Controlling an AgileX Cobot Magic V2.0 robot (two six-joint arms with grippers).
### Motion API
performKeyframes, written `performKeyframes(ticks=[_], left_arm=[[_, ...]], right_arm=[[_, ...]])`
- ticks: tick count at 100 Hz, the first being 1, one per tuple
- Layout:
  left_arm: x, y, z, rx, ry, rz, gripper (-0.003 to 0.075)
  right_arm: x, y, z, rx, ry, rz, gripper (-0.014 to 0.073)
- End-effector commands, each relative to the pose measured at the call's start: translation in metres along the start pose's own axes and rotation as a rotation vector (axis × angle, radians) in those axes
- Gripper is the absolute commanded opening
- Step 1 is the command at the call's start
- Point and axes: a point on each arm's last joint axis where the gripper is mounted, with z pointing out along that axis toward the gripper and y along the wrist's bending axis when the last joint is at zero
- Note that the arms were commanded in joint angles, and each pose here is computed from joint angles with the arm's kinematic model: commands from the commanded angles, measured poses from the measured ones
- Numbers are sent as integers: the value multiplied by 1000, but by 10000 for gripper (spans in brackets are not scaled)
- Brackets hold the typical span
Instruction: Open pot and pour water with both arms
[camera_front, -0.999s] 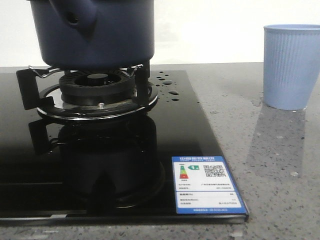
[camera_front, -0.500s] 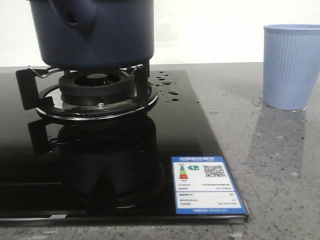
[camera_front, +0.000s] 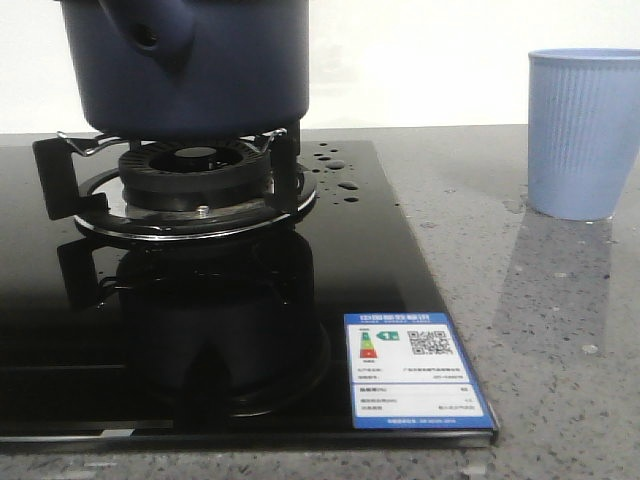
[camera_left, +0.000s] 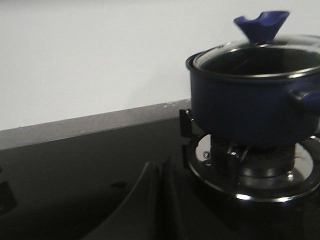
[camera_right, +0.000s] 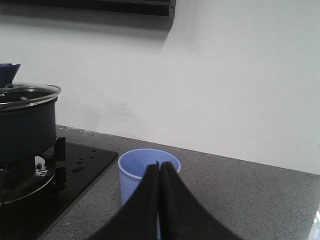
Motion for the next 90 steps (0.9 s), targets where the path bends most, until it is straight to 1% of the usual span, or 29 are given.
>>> performKeyframes(ticks=[1, 5, 20, 25, 26, 31, 32, 33, 34, 35, 36, 41, 52, 69, 86, 90], left_arm=[[-2, 8, -8, -104, 3, 7, -19], [4, 9, -12, -134, 2, 23, -19], [24, 7, -22, -176, -44, 47, -19], [29, 7, -25, -198, -58, 27, -19], [31, 8, -25, -203, -58, 3, -19], [37, 11, -25, -241, -41, -23, -19], [39, 12, -25, -251, -33, -9, -19], [39, 12, -24, -250, -35, -59, -19], [40, 13, -24, -264, -22, -28, -19], [40, 13, -24, -264, -28, -71, -19], [41, 14, -24, -273, -23, -57, -19], [45, 15, -23, -290, -14, -72, -19], [54, 15, -21, -286, 3, -88, -19], [76, 13, -16, -268, 64, -170, -19], [90, 11, -15, -263, 155, -189, -19], [93, 11, -15, -263, 159, -190, -19]], right_arm=[[-13, -2, 0, 15, -84, -21, -67], [-13, -2, 0, 15, -84, -21, -67], [-13, -2, 0, 15, -84, -21, -67], [-13, -2, 0, 15, -84, -21, -67], [-13, -2, 0, 15, -84, -21, -67], [-13, -2, 0, 15, -84, -21, -67], [-13, -2, 0, 15, -84, -21, -67], [-13, -2, 0, 15, -84, -21, -67], [-13, -2, 0, 15, -82, -21, -67], [-13, -2, 0, 15, -82, -21, -67], [-13, -2, 0, 15, -82, -21, -67], [-13, -2, 0, 15, -82, -21, -67], [-13, -2, 0, 15, -82, -21, -67], [-13, -2, 0, 15, -82, -21, -67], [-13, -2, 0, 15, -82, -21, -67], [-13, -2, 0, 15, -82, -21, -67]])
